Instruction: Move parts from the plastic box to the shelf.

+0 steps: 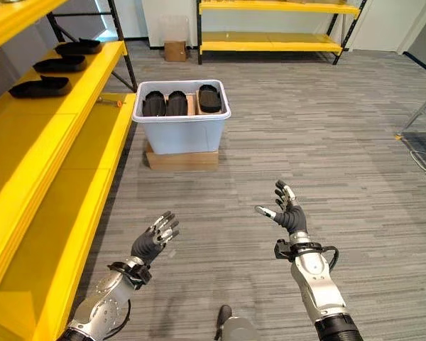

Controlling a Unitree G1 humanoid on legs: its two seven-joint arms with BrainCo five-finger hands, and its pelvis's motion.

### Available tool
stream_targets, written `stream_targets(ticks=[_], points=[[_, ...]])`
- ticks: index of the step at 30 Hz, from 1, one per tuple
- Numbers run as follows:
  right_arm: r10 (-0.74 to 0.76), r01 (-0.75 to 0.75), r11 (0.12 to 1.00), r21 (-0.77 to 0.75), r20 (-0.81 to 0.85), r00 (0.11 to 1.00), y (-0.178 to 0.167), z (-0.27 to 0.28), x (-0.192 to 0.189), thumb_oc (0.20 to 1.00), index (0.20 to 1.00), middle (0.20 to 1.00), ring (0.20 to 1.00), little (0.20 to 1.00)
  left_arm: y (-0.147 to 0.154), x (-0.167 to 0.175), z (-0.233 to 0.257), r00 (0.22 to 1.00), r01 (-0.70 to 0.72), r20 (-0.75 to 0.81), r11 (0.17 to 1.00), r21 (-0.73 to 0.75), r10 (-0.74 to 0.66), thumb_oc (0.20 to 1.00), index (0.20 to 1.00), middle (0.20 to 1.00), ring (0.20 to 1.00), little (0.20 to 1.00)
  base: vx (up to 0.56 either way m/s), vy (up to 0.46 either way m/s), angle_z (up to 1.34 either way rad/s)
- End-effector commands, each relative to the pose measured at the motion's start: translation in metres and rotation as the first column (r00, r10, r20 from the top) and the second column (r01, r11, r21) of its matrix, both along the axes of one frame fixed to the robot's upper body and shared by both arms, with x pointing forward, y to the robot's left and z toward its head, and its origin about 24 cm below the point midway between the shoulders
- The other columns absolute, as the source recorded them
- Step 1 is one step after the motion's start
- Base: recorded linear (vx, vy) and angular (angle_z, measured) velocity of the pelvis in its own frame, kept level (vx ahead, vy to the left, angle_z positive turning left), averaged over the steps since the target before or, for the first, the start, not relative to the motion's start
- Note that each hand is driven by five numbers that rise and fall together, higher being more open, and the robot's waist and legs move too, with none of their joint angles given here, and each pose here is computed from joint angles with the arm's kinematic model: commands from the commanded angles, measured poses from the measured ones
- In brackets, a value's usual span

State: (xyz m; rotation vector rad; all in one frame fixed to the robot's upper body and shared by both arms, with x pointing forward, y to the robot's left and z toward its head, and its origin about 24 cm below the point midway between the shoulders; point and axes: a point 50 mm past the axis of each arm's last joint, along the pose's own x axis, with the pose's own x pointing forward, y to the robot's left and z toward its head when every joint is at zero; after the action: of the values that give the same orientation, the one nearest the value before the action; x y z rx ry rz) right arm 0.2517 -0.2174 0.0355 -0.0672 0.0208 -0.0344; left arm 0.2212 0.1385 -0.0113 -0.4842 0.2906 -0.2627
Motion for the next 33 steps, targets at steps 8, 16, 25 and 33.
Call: stream_targets(ticks=[8,16,25,33], points=[[0.024,-0.019,0.999,-0.045,0.129,0.991,-0.003,0.013,-0.004,1.000,1.000,1.000,1.000,1.000,0.023,0.011,0.015,0.986,-0.137,0.101,0.990,0.031,0.133,1.000,1.000,1.000,1.000,1.000,0.26,-0.176,0.02],[0.126,-0.125,0.992,-0.022,0.080,0.989,0.011,0.004,-0.015,1.000,1.000,1.000,1.000,1.000,0.050,-0.007,0.005,0.952,-0.297,0.091,0.954,0.030,0.293,1.000,1.000,1.000,1.000,1.000,0.30,0.259,-0.14],[0.147,-0.149,0.989,0.021,0.096,0.985,0.015,0.007,-0.013,1.000,1.000,1.000,1.000,1.000,0.054,0.002,0.003,0.962,-0.263,0.113,0.957,0.124,0.250,1.000,1.000,1.000,1.000,1.000,0.27,0.275,-0.23],[0.143,-0.154,0.986,0.056,0.160,0.977,0.028,0.017,-0.004,1.000,1.000,1.000,1.000,1.000,0.055,0.015,0.017,0.969,-0.200,0.184,0.961,0.189,0.165,1.000,1.000,1.000,1.000,1.000,0.21,0.302,0.21]])
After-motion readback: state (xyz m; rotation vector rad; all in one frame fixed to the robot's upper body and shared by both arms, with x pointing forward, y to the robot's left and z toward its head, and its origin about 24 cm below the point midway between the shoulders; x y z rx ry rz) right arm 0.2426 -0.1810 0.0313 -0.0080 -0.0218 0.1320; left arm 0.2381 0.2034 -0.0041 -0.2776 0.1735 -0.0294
